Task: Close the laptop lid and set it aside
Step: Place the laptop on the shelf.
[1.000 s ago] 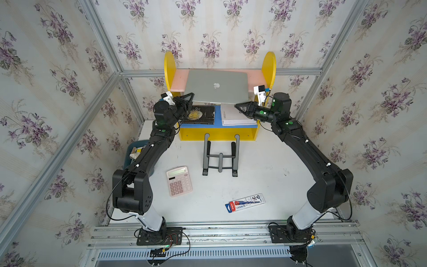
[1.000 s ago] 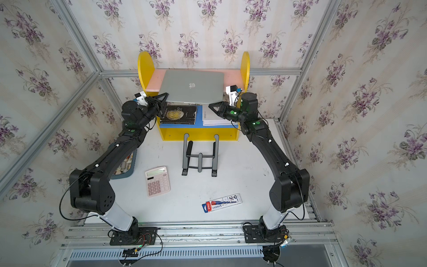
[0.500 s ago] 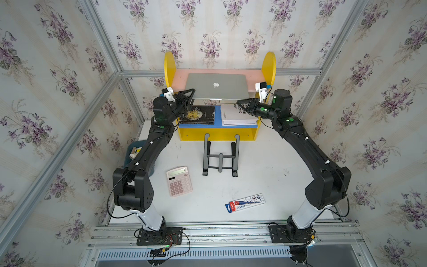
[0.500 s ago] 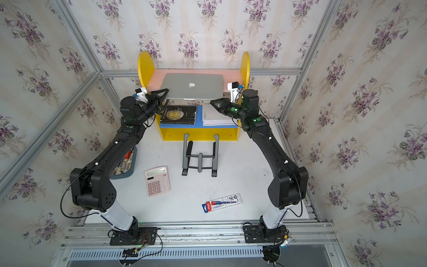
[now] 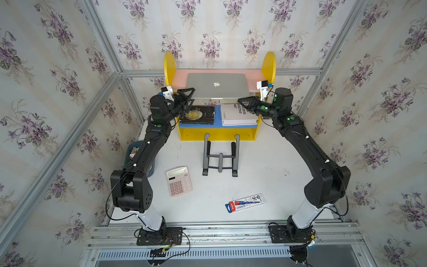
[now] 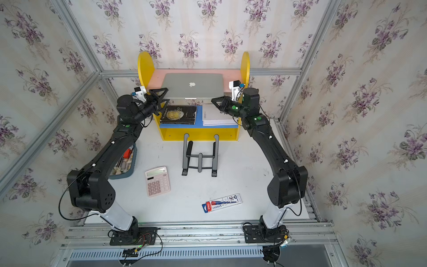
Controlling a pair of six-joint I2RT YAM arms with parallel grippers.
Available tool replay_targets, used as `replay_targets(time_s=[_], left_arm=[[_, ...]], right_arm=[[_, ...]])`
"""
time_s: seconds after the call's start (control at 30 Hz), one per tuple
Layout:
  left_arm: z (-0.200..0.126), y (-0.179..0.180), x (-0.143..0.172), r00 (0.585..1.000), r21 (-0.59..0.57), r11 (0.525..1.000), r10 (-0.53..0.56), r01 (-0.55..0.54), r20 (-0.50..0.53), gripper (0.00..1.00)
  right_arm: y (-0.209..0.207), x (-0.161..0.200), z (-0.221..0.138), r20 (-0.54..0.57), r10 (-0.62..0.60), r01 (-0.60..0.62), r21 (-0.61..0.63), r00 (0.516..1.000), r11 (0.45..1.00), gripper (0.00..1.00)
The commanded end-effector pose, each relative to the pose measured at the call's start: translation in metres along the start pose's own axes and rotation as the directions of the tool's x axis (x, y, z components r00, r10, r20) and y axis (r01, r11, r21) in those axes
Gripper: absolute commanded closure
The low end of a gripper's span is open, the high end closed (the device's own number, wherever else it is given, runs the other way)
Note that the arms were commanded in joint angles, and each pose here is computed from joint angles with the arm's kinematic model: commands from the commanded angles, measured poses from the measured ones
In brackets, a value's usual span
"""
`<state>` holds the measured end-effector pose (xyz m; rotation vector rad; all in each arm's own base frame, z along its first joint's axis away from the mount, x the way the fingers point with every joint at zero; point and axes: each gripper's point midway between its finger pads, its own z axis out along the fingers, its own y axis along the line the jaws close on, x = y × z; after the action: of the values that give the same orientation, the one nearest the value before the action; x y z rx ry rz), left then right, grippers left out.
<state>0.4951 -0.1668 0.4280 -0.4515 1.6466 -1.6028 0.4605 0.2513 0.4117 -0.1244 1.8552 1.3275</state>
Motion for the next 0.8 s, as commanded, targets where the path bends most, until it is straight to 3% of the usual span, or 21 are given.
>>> replay_targets(time_s=[0.0, 0.33, 0.5, 0.67, 0.77], left_arm=[[-0.004, -0.019, 0.011, 0.994, 0.046, 0.996, 0.084, -0.081, -0.074, 0.27], [-0.015, -0.043, 0.030, 0.962, 0.072, 0.977, 0.211, -0.201, -0.175, 0.35], [-0.021, -0.041, 0.037, 0.951, 0.058, 0.972, 0.235, -0.228, -0.200, 0.43], [-0.025, -0.038, 0.040, 0.945, 0.043, 0.968, 0.250, -0.246, -0.209, 0.44], [-0.022, -0.036, 0.037, 0.946, 0.034, 0.969, 0.246, -0.244, -0.211, 0.53]], right_arm=[[0.006, -0.008, -0.001, 0.020, -0.018, 0.018, -0.017, 1.000, 1.000, 0.79], [0.007, -0.008, 0.001, 0.012, -0.017, 0.017, -0.019, 1.000, 1.000, 0.78], [0.007, -0.009, 0.001, 0.011, -0.017, 0.017, -0.018, 1.000, 1.000, 0.78], [0.007, -0.009, 0.003, 0.007, -0.016, 0.016, -0.020, 1.000, 1.000, 0.78], [0.006, -0.010, 0.005, 0.005, -0.014, 0.014, -0.021, 1.000, 1.000, 0.78]])
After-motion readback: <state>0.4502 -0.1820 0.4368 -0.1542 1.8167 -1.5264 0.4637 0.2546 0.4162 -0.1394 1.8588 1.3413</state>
